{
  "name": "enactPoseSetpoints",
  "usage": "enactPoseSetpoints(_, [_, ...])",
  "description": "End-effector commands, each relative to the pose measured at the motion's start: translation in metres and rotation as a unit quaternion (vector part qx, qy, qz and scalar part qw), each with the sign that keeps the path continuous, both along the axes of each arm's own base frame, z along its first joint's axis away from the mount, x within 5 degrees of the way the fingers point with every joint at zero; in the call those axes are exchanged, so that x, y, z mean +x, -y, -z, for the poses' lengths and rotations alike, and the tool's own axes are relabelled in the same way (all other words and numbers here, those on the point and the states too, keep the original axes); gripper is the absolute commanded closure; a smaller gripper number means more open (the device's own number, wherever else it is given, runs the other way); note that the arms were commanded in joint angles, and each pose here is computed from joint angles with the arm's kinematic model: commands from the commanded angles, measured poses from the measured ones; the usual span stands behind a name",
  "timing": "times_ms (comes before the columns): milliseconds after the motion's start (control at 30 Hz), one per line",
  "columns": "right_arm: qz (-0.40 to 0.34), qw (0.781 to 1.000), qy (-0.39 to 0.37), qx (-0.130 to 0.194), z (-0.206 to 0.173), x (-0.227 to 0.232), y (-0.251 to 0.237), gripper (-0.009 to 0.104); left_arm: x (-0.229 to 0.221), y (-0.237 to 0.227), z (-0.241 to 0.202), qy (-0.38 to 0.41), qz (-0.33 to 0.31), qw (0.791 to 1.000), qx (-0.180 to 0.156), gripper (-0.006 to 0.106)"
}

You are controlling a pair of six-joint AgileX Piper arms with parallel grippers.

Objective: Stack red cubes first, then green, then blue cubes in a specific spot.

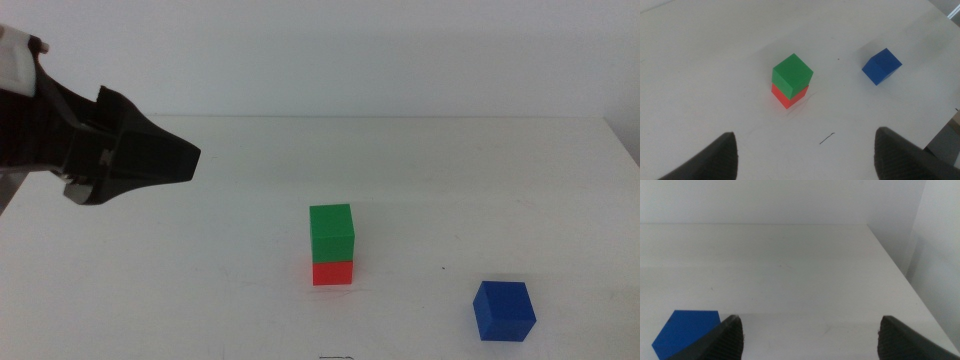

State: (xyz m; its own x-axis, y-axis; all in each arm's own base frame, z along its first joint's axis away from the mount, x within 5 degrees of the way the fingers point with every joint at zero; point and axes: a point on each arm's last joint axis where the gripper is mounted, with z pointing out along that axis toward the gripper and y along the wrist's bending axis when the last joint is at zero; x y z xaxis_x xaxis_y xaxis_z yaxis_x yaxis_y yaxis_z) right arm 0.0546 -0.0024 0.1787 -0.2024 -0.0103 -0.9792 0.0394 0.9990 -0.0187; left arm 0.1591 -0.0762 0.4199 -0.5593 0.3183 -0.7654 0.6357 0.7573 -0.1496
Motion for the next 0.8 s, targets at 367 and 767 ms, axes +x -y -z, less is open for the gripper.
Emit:
enactPoseSetpoints(367, [-0.002,0.999,-0.038,0.006,-0.119,0.021,0.000,0.001,-0.002,0.002,-0.014,0.032,-0.003,0.999,-0.035,0.007])
enactPoseSetpoints(767, [-0.066,0.959,-0.276,-0.013,-0.183,0.075,-0.016,0.001,-0.002,0.002,-0.014,0.032,-0.003,0.999,-0.034,0.007])
